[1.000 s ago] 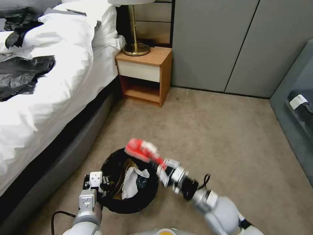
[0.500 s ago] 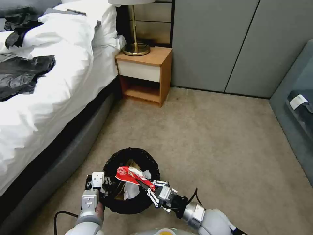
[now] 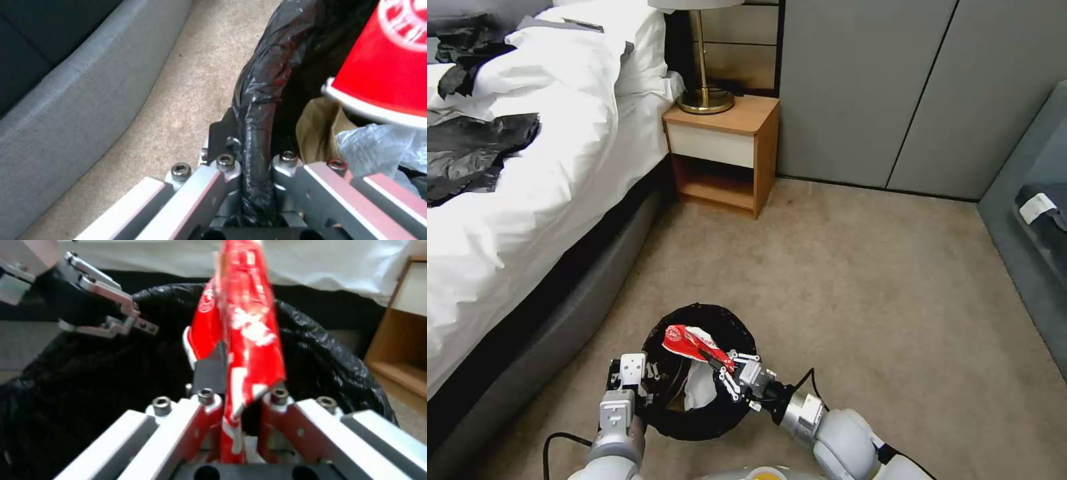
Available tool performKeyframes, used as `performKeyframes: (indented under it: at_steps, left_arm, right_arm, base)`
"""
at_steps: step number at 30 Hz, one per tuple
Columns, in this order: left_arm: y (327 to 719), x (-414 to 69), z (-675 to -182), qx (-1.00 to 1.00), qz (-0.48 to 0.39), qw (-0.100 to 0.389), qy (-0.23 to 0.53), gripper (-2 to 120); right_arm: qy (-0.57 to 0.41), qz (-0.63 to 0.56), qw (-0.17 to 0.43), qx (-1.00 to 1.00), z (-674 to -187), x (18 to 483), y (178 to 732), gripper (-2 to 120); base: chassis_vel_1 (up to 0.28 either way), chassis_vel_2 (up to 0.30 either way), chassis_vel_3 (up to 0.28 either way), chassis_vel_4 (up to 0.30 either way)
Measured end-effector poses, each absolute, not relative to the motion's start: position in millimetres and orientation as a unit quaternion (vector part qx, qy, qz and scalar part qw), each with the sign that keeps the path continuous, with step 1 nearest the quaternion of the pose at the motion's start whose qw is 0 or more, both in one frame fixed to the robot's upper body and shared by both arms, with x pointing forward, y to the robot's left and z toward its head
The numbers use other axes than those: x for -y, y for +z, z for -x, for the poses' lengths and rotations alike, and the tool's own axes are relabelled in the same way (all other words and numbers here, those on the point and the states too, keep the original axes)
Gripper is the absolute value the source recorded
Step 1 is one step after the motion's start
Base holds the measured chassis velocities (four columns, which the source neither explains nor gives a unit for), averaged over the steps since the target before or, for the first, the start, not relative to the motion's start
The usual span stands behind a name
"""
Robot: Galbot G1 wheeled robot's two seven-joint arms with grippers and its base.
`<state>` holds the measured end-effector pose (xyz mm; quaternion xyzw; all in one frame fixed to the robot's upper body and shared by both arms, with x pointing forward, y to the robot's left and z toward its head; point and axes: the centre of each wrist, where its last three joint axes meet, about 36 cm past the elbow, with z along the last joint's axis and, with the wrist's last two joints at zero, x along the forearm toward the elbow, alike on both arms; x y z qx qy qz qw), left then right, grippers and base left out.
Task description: Pick up the trash bin, then pick up the garbage from the floor and place it into the trash bin.
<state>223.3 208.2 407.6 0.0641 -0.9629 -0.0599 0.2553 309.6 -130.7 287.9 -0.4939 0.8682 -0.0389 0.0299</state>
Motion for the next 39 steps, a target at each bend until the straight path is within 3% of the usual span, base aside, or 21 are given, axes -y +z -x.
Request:
performKeyframes:
  at_steps: [3,4,7,10,17,24,31,39]
  left_arm:
    - [407.7,-208.5,-223.3,0.963,-0.064,0.255,-0.060,0]
    - [407.9,-209.0,-223.4,0.963,-0.065,0.255,-0.060,0]
    - [408.3,-209.3,-223.7,0.963,-0.065,0.254,-0.061,0]
    - [410.5,-210.1,-224.8,0.964,-0.065,0.250,-0.060,0]
    - [411.5,-211.3,-225.0,0.964,-0.065,0.250,-0.061,0]
    - [412.8,-211.4,-225.6,0.964,-0.064,0.250,-0.062,0]
    - [412.8,-210.9,-225.6,0.964,-0.063,0.250,-0.062,0]
    - [411.1,-209.4,-224.8,0.963,-0.061,0.253,-0.062,0]
  right_arm:
    - [-0.040,0.493,0.028,-0.869,-309.5,131.2,287.8,13]
    - [-0.041,0.491,0.027,-0.870,-308.8,132.3,287.7,22]
    - [-0.041,0.491,0.026,-0.870,-307.6,133.6,287.9,30]
    - [-0.043,0.489,0.023,-0.871,-303.5,138.6,288.0,46]
    - [-0.046,0.488,0.023,-0.871,-301.5,144.2,290.2,66]
    - [-0.053,0.489,0.027,-0.870,-301.6,151.8,295.5,96]
    - [-0.055,0.486,0.039,-0.871,-308.3,153.3,303.1,100]
    - [-0.044,0.464,0.094,-0.880,-333.2,137.2,333.1,100]
  base:
    - [0.000,0.000,0.000,0.000]
    - [0.000,0.000,0.000,0.000]
    - [0.000,0.000,0.000,0.000]
    - [0.000,0.000,0.000,0.000]
    - [0.000,0.000,0.000,0.000]
    - [0.000,0.000,0.000,0.000]
    - [0.000,0.000,0.000,0.000]
    - [0.000,0.000,0.000,0.000]
